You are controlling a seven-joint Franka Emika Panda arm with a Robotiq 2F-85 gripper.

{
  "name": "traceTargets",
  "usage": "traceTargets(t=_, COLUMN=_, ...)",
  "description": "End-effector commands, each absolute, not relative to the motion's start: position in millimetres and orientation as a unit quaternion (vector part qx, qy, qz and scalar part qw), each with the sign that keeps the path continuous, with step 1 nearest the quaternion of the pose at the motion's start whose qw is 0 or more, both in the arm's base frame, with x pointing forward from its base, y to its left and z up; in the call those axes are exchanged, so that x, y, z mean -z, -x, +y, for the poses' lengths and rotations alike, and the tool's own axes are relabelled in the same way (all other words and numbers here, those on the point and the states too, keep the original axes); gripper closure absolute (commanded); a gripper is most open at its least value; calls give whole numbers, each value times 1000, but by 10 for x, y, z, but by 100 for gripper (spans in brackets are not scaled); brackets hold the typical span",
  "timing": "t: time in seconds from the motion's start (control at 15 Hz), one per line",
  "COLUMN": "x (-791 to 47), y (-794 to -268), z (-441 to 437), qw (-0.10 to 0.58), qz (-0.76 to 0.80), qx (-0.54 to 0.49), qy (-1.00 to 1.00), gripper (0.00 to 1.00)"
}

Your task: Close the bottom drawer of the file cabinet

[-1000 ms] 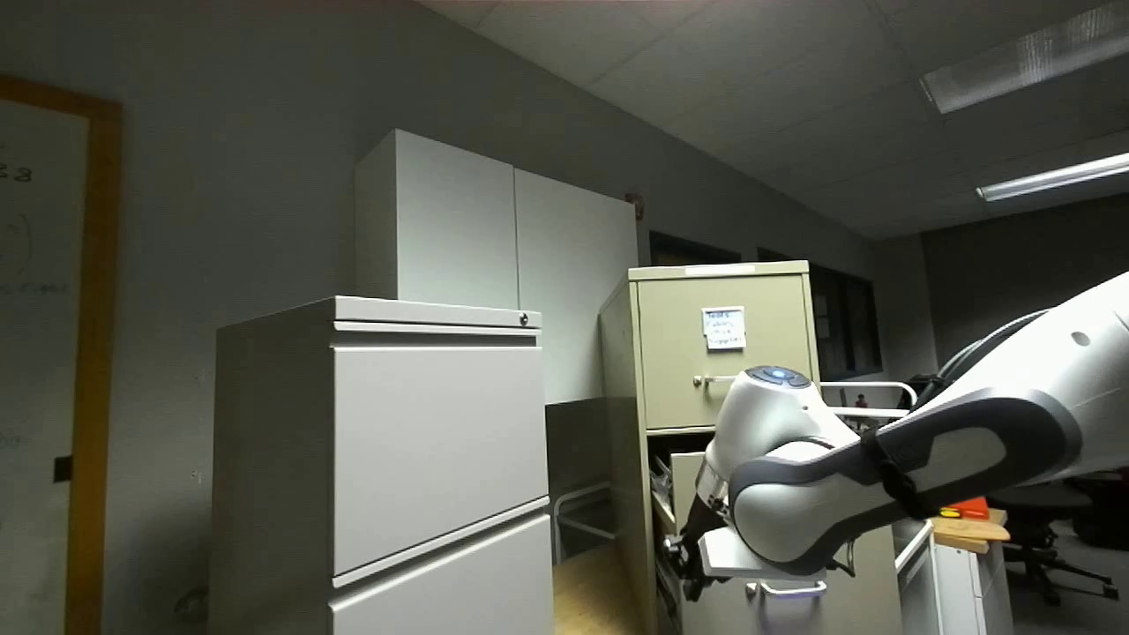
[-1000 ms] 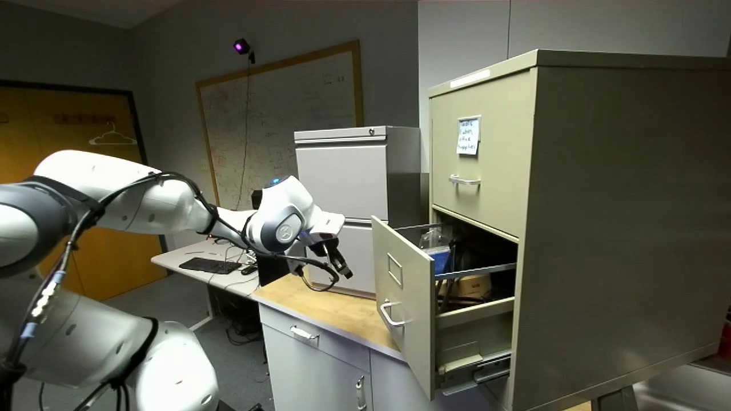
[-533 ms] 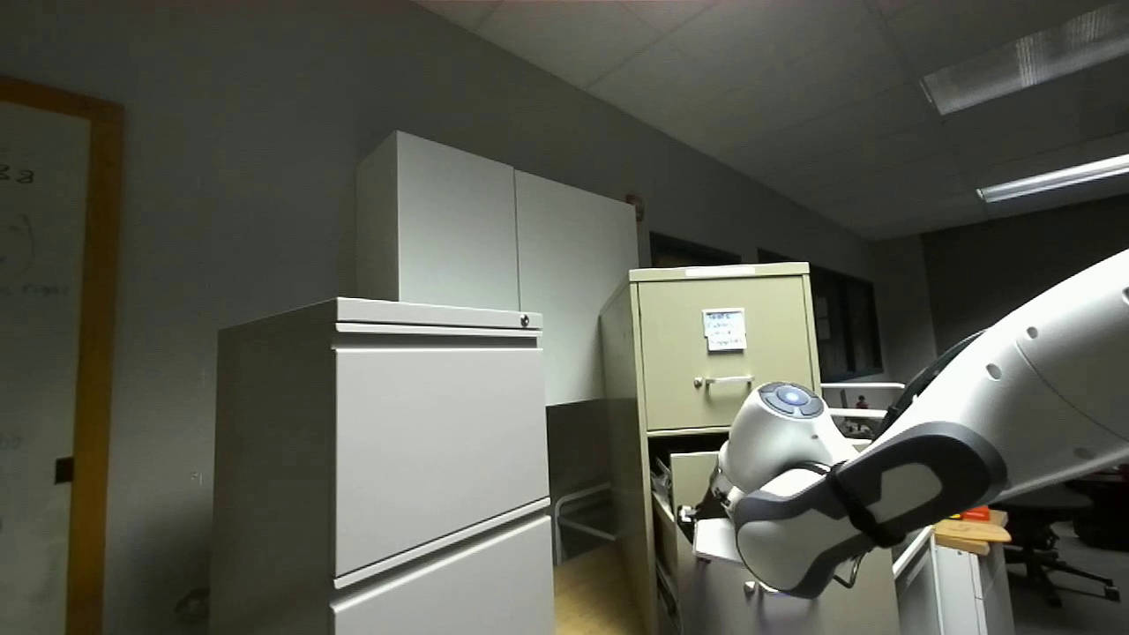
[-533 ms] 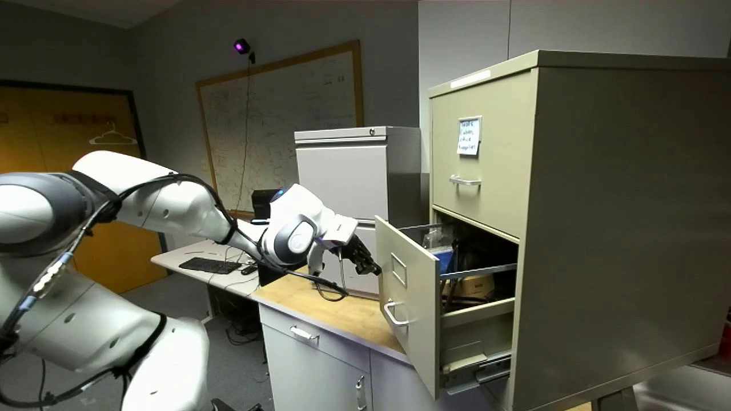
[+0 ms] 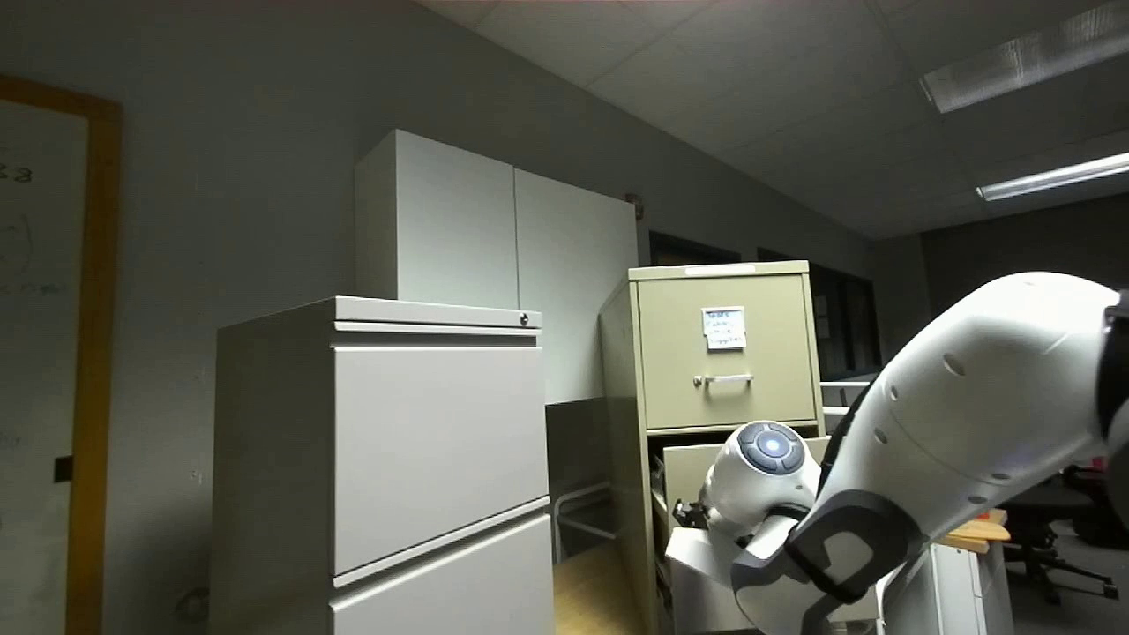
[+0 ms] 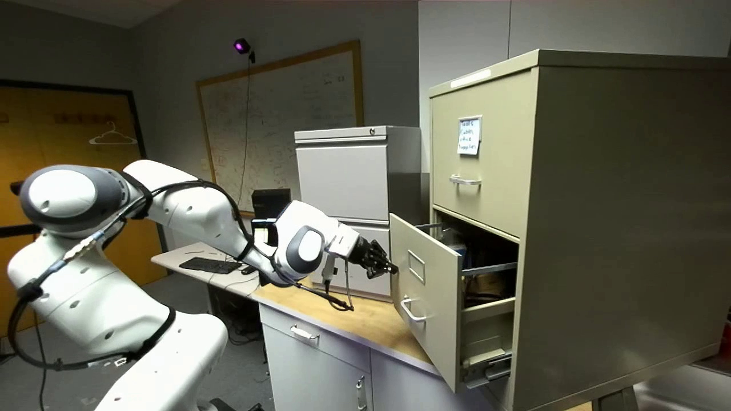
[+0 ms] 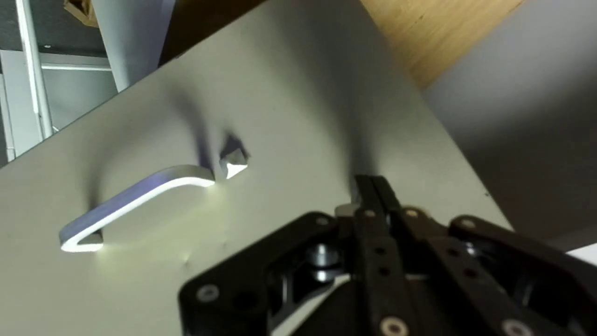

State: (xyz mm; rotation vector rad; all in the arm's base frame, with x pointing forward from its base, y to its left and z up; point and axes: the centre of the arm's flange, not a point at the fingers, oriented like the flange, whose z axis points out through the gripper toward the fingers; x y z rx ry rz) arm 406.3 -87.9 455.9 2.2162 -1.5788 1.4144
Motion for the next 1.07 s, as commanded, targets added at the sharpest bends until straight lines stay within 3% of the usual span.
traceTargets(t=0.0, x=-4340, y=-4721, z=-1292, qw=71, qz=-564, qx=-493, qy=-659, gripper=97)
traceTargets(t=0.47, x=-4105, y=-5228, z=-1406, qw=136, qz=-649, qx=-479, qy=-576, gripper=96)
traceTargets(t=1.0, x=-3156, y=-6120, z=-1409, qw=227, qz=-734, qx=-401, qy=-500, gripper=97)
